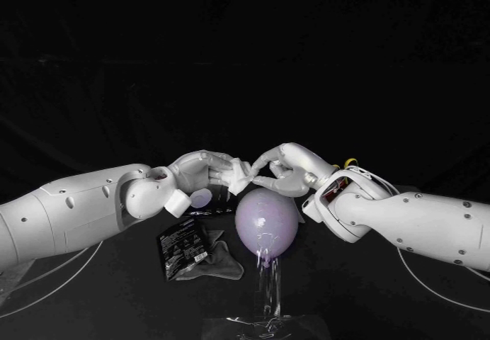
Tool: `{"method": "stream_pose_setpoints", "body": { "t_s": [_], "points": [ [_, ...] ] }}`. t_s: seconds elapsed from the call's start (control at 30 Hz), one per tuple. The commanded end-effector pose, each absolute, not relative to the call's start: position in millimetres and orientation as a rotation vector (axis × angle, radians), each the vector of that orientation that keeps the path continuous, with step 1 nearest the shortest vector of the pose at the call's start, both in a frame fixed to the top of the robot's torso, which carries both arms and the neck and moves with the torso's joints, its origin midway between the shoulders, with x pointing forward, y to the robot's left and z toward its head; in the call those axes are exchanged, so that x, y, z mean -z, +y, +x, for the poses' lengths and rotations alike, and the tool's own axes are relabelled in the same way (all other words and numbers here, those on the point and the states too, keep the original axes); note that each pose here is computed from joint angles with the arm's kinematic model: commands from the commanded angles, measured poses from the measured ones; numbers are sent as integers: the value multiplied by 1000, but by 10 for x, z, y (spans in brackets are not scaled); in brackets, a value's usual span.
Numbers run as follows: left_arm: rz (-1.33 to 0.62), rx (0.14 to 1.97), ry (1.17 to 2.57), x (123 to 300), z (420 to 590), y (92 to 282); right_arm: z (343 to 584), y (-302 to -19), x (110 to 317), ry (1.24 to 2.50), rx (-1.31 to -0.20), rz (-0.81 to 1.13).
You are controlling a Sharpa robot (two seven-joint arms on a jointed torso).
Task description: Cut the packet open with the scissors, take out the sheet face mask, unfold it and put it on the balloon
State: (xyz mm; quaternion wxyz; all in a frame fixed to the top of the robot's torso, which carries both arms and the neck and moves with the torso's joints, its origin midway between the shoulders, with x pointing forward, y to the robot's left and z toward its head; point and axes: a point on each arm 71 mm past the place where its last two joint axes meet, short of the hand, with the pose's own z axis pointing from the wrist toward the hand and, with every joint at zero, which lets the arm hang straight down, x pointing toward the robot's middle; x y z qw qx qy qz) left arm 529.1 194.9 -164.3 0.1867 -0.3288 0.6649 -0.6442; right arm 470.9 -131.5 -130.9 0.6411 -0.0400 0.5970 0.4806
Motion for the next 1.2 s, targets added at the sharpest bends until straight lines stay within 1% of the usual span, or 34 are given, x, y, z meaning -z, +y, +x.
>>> {"method": "stream_pose_setpoints", "body": {
  "t_s": [0.03, 0.17, 0.33, 0.67, 1.2],
  "points": [
    [-931, 1851, 1853, 1614, 5294, 1945, 4631, -1293, 1314, 1361, -1115, -186],
    [-940, 1852, 1847, 1613, 5299, 1958, 4557, -1318, 1339, 1367, -1102, -260],
    [-944, 1857, 1849, 1614, 5299, 1965, 4550, -1385, 1361, 1345, -1063, -291],
    [-939, 1868, 1871, 1618, 5286, 1946, 4562, -1414, 1404, 1317, -1042, -289],
    [-955, 1879, 1865, 1615, 5291, 1955, 4614, -1520, 1451, 1332, -993, -267]
  ]
}}
